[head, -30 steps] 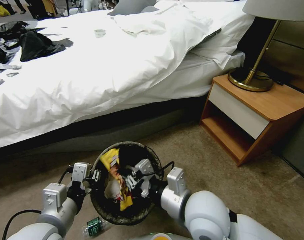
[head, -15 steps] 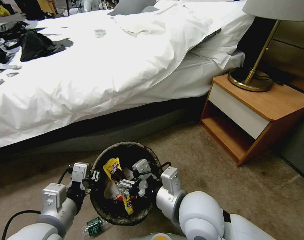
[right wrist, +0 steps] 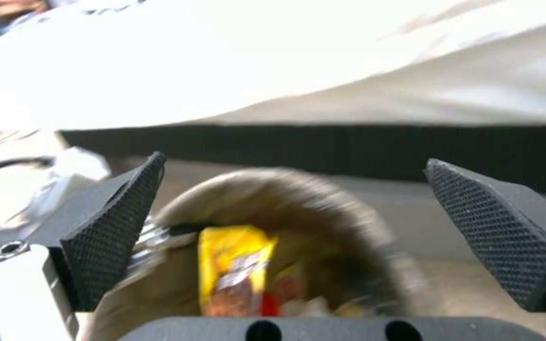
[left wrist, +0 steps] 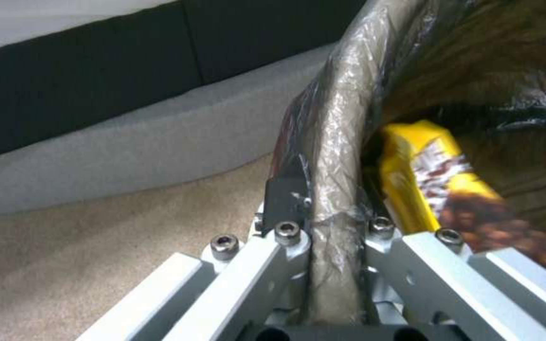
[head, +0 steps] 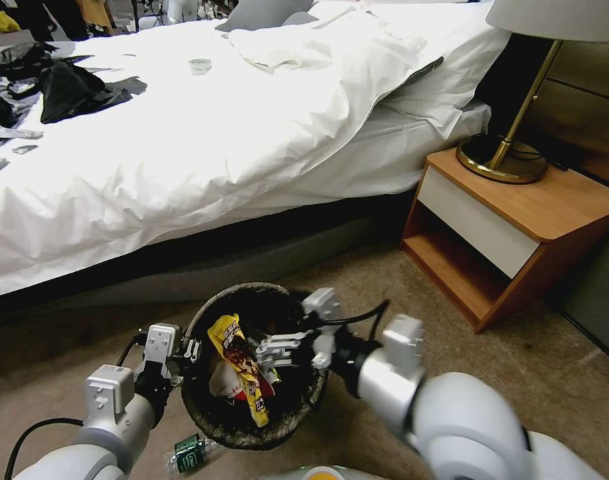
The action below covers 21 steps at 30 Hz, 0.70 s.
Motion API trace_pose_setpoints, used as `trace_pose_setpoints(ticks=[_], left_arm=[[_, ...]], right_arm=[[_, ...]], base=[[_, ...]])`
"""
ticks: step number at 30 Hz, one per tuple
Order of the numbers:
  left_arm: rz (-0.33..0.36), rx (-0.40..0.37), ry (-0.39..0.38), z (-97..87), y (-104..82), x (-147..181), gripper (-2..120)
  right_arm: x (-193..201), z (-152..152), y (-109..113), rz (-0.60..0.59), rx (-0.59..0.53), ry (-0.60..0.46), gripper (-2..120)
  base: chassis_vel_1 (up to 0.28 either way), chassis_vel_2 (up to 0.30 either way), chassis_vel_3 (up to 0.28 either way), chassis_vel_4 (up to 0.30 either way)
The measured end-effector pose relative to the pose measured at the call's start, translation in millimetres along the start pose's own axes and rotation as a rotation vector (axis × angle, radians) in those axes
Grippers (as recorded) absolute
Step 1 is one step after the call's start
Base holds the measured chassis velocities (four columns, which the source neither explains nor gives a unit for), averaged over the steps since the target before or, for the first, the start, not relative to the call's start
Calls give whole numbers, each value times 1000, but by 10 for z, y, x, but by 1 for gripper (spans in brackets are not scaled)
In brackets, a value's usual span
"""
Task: Pick up the trash bin, then pick up the garbage from the floor and place it into the trash bin.
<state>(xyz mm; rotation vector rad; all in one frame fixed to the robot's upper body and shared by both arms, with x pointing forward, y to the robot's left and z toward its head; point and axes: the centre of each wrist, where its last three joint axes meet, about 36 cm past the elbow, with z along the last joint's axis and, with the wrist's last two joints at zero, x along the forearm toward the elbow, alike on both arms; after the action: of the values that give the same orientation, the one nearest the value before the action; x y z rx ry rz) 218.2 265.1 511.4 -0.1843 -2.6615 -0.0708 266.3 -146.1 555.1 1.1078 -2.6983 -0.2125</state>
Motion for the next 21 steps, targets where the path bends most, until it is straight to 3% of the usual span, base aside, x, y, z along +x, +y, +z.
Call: trace_pose_setpoints(ticks=[4, 6, 8, 10, 12, 13, 16, 21], left_arm=[[-1, -2, -1, -3, 4, -1, 1], [-3, -2, -6, -9, 7, -3, 1], [-3, -1, -6, -9, 7, -4, 1], [-4, 6, -9, -9, 5, -5, 1], [-3, 7, -9, -10, 4, -5, 1], [-2, 10, -10, -11, 7, -5, 1], [-3, 12, -12, -16, 9, -8, 1], [-3, 16, -10, -22, 9, -12, 1]], right_arm=[[84, 80, -56, 83, 42, -57, 100], [191, 145, -153, 218, 99, -152, 100], [201, 147, -165, 234, 106, -164, 100], [308, 189, -327, 406, 175, -261, 100], [327, 219, -364, 442, 188, -270, 100], [389, 314, -465, 535, 225, -283, 100], [526, 517, -595, 637, 269, -274, 100], [744, 812, -648, 693, 289, -229, 100]], base=[[0, 0, 0, 0], [0, 0, 0, 0], [0, 0, 0, 0], [0, 0, 0, 0], [0, 0, 0, 0], [0, 0, 0, 0], [0, 0, 0, 0], [0, 0, 0, 0]])
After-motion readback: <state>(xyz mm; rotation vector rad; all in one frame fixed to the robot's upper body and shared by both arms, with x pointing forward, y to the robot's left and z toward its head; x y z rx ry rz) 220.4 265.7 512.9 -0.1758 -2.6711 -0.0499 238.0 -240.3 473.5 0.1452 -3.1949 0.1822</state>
